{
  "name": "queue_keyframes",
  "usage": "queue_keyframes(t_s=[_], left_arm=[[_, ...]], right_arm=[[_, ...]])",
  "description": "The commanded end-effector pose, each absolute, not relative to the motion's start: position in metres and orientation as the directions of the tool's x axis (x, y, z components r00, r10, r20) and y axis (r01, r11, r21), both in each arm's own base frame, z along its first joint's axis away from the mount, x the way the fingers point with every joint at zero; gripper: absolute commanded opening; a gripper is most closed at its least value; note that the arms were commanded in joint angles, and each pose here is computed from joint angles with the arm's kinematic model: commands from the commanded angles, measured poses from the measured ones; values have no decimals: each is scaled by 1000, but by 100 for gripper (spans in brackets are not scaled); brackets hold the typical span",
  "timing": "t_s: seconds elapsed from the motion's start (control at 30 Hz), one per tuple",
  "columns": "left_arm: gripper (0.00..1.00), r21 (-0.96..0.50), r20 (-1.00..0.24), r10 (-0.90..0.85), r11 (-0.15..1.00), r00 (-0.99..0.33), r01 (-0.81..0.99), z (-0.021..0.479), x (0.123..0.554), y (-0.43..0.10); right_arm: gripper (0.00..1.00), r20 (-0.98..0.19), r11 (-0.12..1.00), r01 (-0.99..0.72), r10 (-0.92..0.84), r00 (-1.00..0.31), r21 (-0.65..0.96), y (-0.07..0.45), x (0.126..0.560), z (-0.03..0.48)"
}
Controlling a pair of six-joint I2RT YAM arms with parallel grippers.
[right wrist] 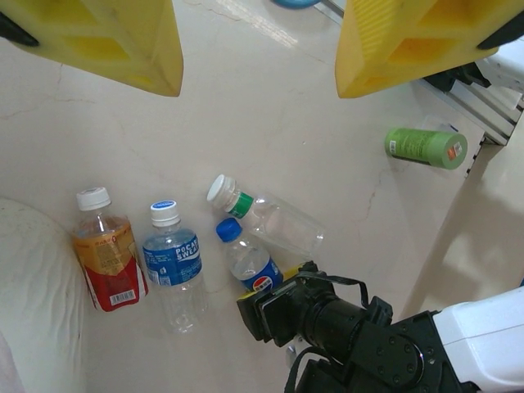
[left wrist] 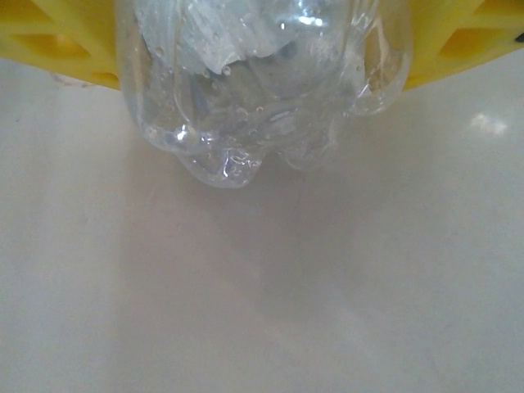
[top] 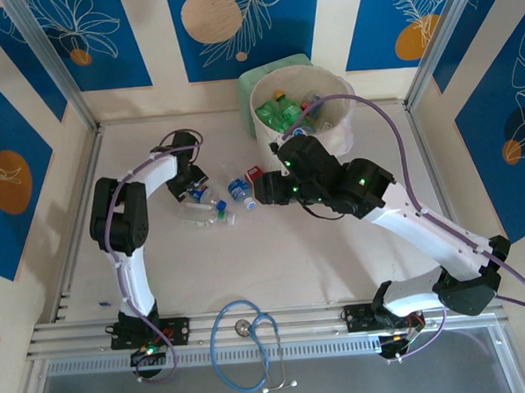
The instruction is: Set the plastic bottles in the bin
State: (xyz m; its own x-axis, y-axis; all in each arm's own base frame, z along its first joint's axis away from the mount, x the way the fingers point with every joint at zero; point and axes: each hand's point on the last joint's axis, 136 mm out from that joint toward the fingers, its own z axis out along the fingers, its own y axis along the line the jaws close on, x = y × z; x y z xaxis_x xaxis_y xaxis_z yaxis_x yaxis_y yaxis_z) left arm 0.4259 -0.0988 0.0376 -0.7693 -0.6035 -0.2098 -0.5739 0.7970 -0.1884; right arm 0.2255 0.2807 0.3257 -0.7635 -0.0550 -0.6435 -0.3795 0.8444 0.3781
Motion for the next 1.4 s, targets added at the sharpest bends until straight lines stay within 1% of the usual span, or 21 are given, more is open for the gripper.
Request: queue_keyframes(t_s=[0.0,0.2,0.3,0.5,0.67,0.7,0.77,0.87,1.1,1.2,1.37], left_arm=[[65,-233,-240,-581,813,-778,-535,63,419,-102],[62,-368,-275,-581,799,-766,-475,111,419,-114],[62,-444,-273,-598,773,-753,-453,135,416,-121],[62,-640,-228,-602,685,-765,-348,193,404,-150],[62,-768,-219,-560,604,-799,-212,234,389,-174],[62,-789,-210,-549,584,-809,-192,240,384,-179],[62,-829,-203,-533,540,-821,-146,253,376,-188],[62,-855,-231,-501,514,-834,-72,272,363,-198],[61,-888,-251,-444,458,-860,23,296,341,-220],[61,-885,-279,-406,460,-870,69,298,335,-229],[59,-892,-273,-376,443,-886,87,296,330,-239]], right_arm=[[52,-638,840,-380,-53,-768,388,286,223,325],[52,-612,812,-401,-70,-788,424,298,214,316],[52,-594,786,-418,-82,-801,455,309,210,312],[61,-544,727,-447,-121,-831,522,328,203,308],[63,-504,705,-420,-103,-858,571,330,211,307],[67,-494,698,-415,-99,-864,584,331,212,307],[71,-481,687,-409,-98,-871,600,332,215,307],[70,-469,687,-394,-88,-879,610,331,220,306],[67,-445,691,-370,-78,-892,621,331,226,301],[65,-427,705,-351,-76,-901,616,331,228,295],[60,-415,719,-335,-70,-907,610,329,229,291]])
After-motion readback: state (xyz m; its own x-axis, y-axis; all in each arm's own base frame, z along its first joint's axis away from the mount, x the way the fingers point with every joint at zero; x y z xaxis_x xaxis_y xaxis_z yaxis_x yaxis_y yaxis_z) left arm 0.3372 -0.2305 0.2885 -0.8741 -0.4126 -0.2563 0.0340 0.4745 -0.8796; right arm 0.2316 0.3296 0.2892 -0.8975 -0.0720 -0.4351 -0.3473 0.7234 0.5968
